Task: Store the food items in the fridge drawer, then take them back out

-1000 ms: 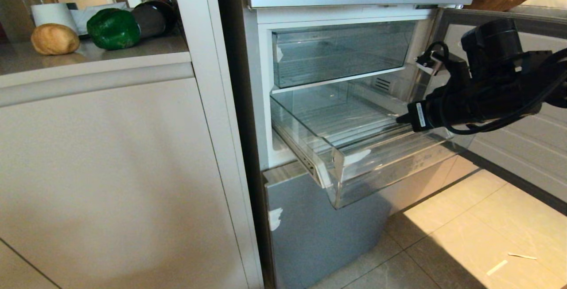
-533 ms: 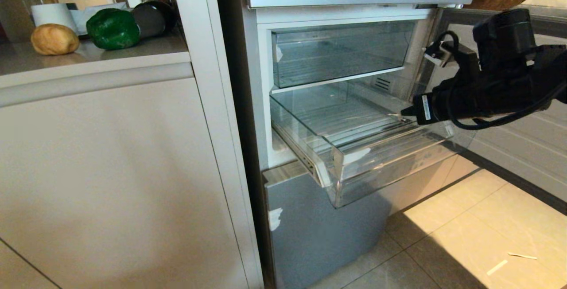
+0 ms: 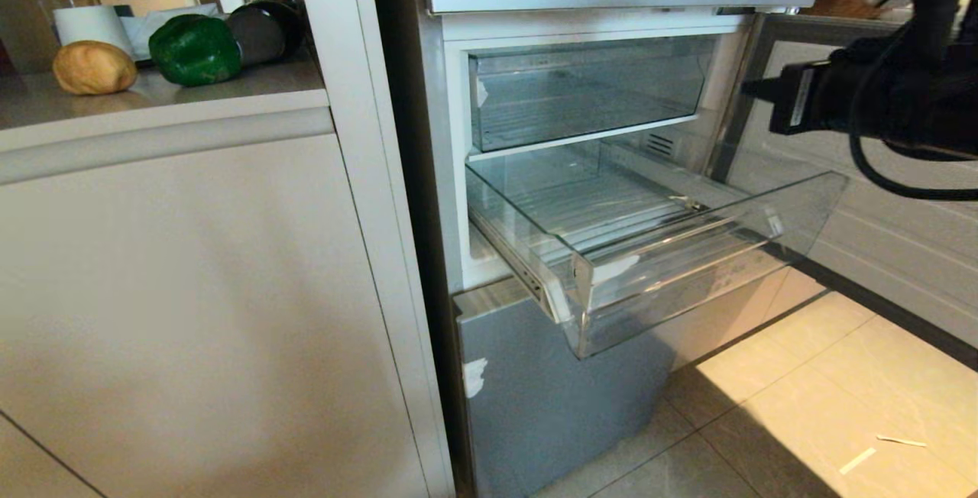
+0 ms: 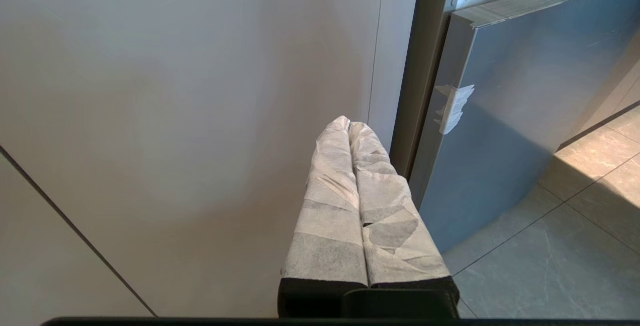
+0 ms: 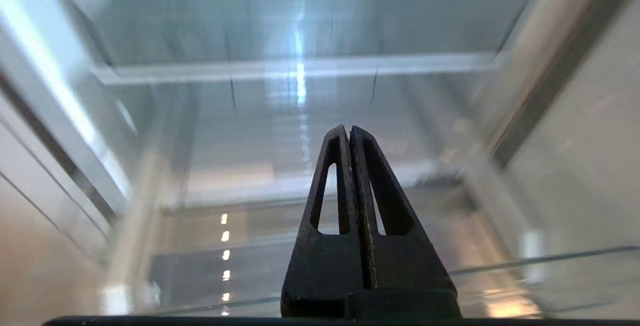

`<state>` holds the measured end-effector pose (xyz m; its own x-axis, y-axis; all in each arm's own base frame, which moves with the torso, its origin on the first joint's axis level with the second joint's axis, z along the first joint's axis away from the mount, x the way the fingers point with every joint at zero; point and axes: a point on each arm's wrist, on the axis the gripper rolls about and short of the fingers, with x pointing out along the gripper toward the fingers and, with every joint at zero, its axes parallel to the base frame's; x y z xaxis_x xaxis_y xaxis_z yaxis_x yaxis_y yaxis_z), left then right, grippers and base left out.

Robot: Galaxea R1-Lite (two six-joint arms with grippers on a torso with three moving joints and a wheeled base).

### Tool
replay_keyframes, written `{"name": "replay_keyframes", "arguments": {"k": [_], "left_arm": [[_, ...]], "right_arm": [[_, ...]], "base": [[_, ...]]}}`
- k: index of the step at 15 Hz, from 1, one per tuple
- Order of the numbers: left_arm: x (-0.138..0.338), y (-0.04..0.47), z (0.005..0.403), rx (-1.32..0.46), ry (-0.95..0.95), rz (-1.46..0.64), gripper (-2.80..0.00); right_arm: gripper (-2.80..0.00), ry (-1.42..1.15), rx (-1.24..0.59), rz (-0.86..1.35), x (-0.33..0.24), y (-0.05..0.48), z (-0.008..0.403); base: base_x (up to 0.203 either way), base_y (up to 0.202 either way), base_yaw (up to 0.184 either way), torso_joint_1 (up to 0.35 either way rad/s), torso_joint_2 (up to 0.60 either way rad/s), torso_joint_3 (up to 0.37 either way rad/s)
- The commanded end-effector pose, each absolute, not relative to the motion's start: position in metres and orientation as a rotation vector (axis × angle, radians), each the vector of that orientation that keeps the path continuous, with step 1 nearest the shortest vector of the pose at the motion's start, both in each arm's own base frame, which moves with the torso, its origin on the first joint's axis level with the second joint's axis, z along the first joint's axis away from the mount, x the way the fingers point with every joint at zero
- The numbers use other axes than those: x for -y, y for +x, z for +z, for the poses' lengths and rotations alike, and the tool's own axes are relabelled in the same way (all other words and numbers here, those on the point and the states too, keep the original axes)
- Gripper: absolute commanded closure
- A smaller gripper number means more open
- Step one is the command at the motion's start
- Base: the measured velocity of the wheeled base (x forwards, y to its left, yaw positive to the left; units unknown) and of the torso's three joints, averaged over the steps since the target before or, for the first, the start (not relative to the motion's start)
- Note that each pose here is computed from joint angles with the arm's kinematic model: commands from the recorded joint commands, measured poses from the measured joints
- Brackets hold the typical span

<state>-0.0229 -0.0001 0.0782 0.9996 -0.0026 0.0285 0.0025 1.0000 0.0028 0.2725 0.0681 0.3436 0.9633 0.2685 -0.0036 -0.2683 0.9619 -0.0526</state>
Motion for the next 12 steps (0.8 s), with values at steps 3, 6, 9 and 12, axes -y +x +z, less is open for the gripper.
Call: {"name": "replay_keyframes", "arguments": {"k": [3,6,9,12], "left_arm": [[0.000,-0.022,0.075,0.018,0.003,-0.003,0.00],[0.000,-0.022,0.075,0.018,0.003,-0.003,0.00],[0.000,-0.022,0.075,0.018,0.003,-0.003,0.00],[0.000,-0.022,0.075,0.018,0.003,-0.003,0.00]], "right_arm": [[0.00,-0.022,0.254,0.258,-0.035,0.133,0.381],[0.00,-0.010,0.300,0.180,-0.006,0.031,0.358],[0.00,-0.043,0.264,-0.045,0.003,-0.040,0.300],[0.00,-0.077,0.064,-0.070,-0.002,-0.039,0.222]], "base": [[0.000,0.000,0.000,0.000,0.00,0.000],[0.000,0.000,0.000,0.000,0.00,0.000],[0.000,0.000,0.000,0.000,0.00,0.000],[0.000,0.000,0.000,0.000,0.00,0.000]]}}
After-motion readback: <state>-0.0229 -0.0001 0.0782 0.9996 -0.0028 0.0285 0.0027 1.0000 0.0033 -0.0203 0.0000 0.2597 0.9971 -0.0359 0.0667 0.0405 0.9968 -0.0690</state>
